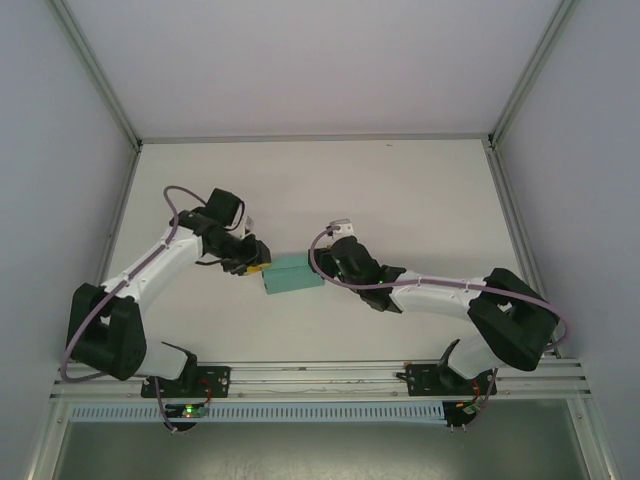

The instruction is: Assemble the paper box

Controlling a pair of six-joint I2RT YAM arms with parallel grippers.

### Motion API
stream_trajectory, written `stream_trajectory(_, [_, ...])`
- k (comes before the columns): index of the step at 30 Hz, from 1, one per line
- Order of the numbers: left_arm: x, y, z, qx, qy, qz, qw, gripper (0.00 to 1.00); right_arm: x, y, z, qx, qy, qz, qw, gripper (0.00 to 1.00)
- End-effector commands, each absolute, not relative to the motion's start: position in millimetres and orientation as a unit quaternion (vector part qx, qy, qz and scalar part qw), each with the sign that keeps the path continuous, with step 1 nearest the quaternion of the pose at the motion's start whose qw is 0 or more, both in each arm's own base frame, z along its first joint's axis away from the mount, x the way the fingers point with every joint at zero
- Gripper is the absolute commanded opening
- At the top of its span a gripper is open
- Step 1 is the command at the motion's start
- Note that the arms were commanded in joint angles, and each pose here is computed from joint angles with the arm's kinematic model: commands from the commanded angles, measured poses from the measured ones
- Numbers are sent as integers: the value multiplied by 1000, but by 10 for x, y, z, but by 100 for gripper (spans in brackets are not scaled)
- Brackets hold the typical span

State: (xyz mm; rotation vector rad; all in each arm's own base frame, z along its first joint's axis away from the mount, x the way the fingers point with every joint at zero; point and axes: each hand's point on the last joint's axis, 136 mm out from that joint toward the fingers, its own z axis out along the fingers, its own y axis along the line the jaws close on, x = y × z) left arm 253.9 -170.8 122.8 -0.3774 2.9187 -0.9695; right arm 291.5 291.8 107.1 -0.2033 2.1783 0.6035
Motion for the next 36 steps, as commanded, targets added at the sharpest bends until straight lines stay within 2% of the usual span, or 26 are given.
stream_trajectory(1, [2248, -1427, 629, -167, 958, -232, -28, 30, 2495, 2470, 175, -141, 931, 128, 310, 47])
stream_trajectory(5, [2102, -1290, 276, -192, 961, -192, -48, 23, 2423, 2438, 63, -165, 932, 133, 292, 47])
stream_trajectory(9, [1898, -1063, 65, -206, 968, -127, -66, 22, 2365, 2336, -49, -167, 936, 150, 270, 50])
stream_trajectory(17, [1599, -784, 86, -197, 976, -42, -88, 34, 2413, 2217, -14, -156, 937, 150, 274, 52])
stream_trajectory(19, [1601, -829, 173, -208, 973, -57, -86, 38, 2420, 2226, -1, -152, 937, 159, 271, 52])
stream_trajectory(20, [1645, -919, 256, -209, 971, -84, -80, 45, 2428, 2244, 18, -153, 936, 163, 272, 52])
stream_trajectory(22, [1780, -1043, 449, -206, 969, -129, -48, 52, 2423, 2266, 32, -154, 935, 168, 271, 52])
stream_trajectory(24, [1852, -968, 584, -209, 971, -118, -13, 57, 2429, 2271, 51, -153, 935, 169, 272, 52])
stream_trajectory(29, [1967, -1037, 662, -208, 967, -147, 13, 51, 2443, 2278, 71, -157, 933, 170, 276, 51])
stream_trajectory(36, [2343, -1429, 1067, -188, 943, -267, 62, 61, 2471, 2396, 95, -167, 930, 185, 270, 51])
